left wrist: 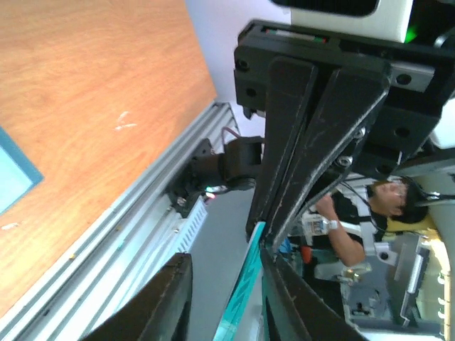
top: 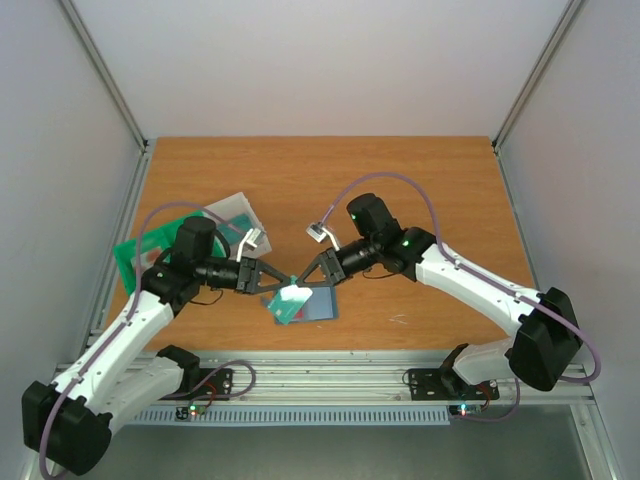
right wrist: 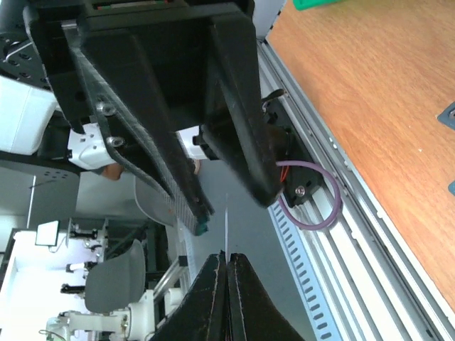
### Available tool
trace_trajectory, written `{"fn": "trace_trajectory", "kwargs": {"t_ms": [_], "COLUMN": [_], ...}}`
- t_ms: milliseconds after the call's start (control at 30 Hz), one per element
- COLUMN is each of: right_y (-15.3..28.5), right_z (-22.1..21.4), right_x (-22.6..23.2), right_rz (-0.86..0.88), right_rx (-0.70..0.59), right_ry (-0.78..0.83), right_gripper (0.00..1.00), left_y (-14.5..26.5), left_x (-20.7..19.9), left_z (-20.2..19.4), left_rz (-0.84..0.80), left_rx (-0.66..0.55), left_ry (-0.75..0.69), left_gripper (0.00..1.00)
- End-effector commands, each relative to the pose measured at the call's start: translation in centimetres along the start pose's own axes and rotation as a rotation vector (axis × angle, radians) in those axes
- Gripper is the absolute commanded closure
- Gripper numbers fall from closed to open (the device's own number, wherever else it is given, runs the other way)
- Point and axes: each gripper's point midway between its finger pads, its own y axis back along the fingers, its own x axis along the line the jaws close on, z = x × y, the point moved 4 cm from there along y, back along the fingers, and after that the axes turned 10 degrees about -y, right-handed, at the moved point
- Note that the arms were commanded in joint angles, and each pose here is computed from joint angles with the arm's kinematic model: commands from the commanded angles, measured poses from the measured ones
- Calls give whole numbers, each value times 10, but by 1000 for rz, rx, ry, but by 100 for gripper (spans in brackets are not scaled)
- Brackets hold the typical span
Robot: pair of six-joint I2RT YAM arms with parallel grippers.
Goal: Take the credit cards out of the card holder
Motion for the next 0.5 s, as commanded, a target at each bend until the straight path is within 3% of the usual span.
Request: {"fn": "trace_trajectory", "kwargs": {"t_ms": [0, 33, 167, 467], "right_y": [1, 2, 3, 17], "right_z": [3, 3, 8, 32], "right_x": [7, 8, 9, 27], "right_rz": [34, 37, 45, 117], "right_rx": [-43, -50, -92, -296], "right_ry": [5, 4, -3, 12], "right_gripper": [99, 99, 99, 99], "left_y": [9, 12, 25, 35], "left_x": [-9, -10, 2, -21], "left_z": [18, 22, 29, 38], "left_rz": [110, 135, 301, 220], "left_rx": [-99, -130, -251, -394], "left_ry": [-28, -25, 56, 63], "left_gripper": [60, 54, 47, 33]}}
